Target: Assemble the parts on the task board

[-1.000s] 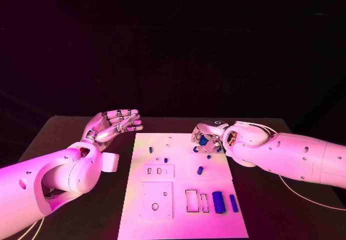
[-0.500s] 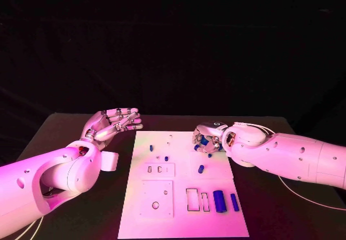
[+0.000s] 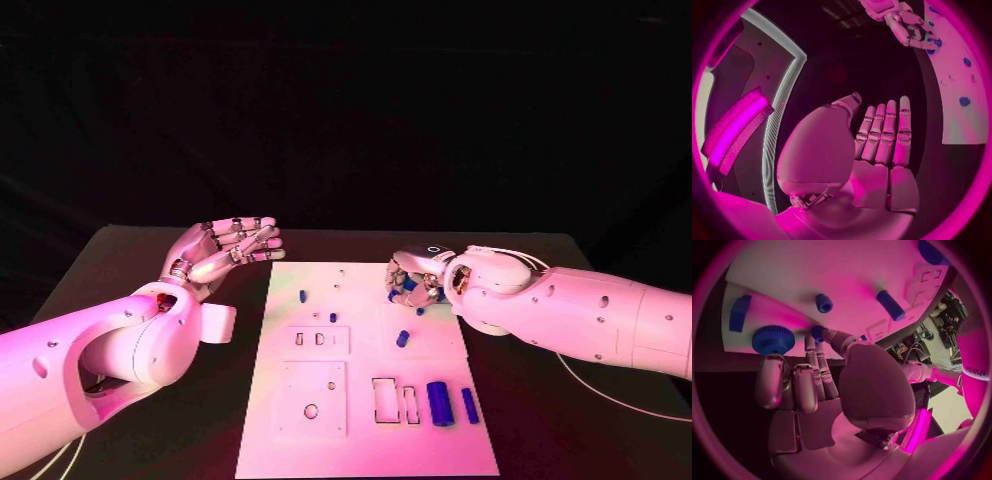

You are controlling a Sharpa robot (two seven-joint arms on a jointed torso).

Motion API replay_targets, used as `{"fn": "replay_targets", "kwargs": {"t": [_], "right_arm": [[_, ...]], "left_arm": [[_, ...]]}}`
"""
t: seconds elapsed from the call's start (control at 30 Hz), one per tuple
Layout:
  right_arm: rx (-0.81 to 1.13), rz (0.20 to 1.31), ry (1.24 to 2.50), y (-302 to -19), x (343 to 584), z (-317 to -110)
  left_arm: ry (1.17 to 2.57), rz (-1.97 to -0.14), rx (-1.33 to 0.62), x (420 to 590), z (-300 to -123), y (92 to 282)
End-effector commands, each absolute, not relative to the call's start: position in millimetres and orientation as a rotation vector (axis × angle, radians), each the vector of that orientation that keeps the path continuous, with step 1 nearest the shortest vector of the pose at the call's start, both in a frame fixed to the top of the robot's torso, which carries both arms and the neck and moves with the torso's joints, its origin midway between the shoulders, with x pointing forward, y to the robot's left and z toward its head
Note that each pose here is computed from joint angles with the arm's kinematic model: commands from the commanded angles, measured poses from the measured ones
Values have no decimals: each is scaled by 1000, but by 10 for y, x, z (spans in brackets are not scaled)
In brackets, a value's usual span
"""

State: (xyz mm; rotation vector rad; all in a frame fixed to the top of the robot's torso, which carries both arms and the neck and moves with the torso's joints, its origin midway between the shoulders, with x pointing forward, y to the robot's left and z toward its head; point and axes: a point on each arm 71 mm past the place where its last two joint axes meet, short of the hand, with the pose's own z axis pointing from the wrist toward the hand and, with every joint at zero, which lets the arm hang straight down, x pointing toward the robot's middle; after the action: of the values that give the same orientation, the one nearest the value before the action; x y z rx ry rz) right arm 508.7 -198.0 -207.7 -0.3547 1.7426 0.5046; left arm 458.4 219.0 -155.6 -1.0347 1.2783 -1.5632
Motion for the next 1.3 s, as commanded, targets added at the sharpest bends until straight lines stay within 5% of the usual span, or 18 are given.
{"fn": "replay_targets", "kwargs": {"t": [0.03,0.8,1.3], "right_arm": [[-361,520,1703,-1964,5077,-2063],[-291,552,1475,-1618,5180,-1851],[-296,557,1451,-1339,5319,-1871]], "left_arm": [[1283,-1586,-1021,4583,-1538,2170],[1287,-1590,-1027,4595,-1547,2165],[1291,-1598,-1028,4593,-1547,2140]]}}
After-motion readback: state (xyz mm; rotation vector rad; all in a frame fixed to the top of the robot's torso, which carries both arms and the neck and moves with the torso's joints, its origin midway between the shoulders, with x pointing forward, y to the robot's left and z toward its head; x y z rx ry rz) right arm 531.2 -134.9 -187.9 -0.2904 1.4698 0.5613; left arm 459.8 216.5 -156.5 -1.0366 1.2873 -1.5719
